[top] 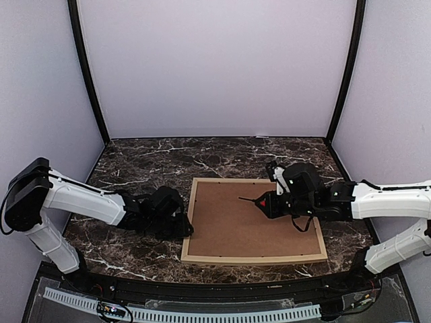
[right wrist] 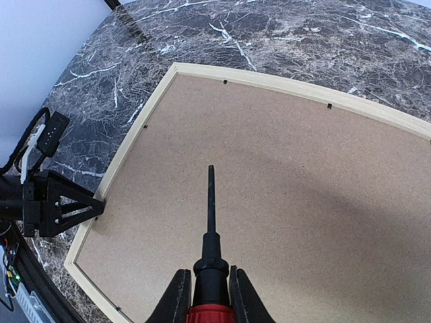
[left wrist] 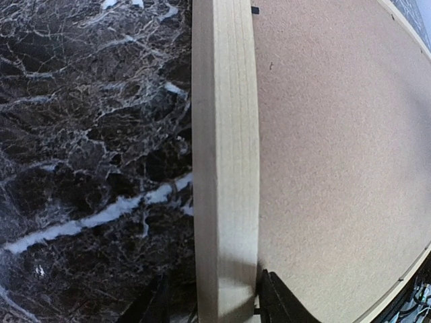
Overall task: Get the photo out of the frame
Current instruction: Rotate the photo frame at the center of the board, then hold the photo frame at the center of the board.
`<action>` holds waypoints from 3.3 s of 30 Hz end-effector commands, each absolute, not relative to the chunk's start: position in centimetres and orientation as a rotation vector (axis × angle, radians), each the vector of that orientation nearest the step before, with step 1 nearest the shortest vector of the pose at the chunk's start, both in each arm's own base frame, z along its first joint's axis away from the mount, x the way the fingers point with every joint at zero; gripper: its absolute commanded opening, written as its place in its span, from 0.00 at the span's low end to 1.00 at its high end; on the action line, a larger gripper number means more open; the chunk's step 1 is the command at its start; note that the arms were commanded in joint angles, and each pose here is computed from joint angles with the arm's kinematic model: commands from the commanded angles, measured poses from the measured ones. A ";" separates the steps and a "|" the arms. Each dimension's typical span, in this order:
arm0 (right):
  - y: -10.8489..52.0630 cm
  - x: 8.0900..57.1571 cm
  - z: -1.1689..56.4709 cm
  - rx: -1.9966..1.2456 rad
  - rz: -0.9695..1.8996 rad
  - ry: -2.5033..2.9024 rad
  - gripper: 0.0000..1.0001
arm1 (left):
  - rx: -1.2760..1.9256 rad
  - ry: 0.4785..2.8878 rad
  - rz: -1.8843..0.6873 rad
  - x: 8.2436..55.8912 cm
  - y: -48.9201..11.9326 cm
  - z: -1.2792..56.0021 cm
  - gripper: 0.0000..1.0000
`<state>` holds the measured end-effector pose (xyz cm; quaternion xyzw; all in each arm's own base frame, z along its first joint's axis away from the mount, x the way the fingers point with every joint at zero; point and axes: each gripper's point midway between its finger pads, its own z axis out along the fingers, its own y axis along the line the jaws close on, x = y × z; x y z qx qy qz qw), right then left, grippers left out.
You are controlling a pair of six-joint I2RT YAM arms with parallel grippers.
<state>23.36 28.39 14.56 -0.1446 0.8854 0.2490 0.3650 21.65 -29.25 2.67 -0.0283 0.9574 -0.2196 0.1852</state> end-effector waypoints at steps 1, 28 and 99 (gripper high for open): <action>28.8 23.9 16.7 -0.335 0.684 2.229 0.00 | 0.060 2.820 -0.484 19.3 -27.9 1.4 0.48; 35.1 18.6 16.2 -0.530 0.889 2.253 0.00 | 0.382 2.517 -0.935 18.5 -27.4 7.2 0.41; 42.8 15.8 10.0 -0.758 0.889 2.384 0.00 | 0.390 2.553 -1.200 20.6 -29.6 3.5 0.16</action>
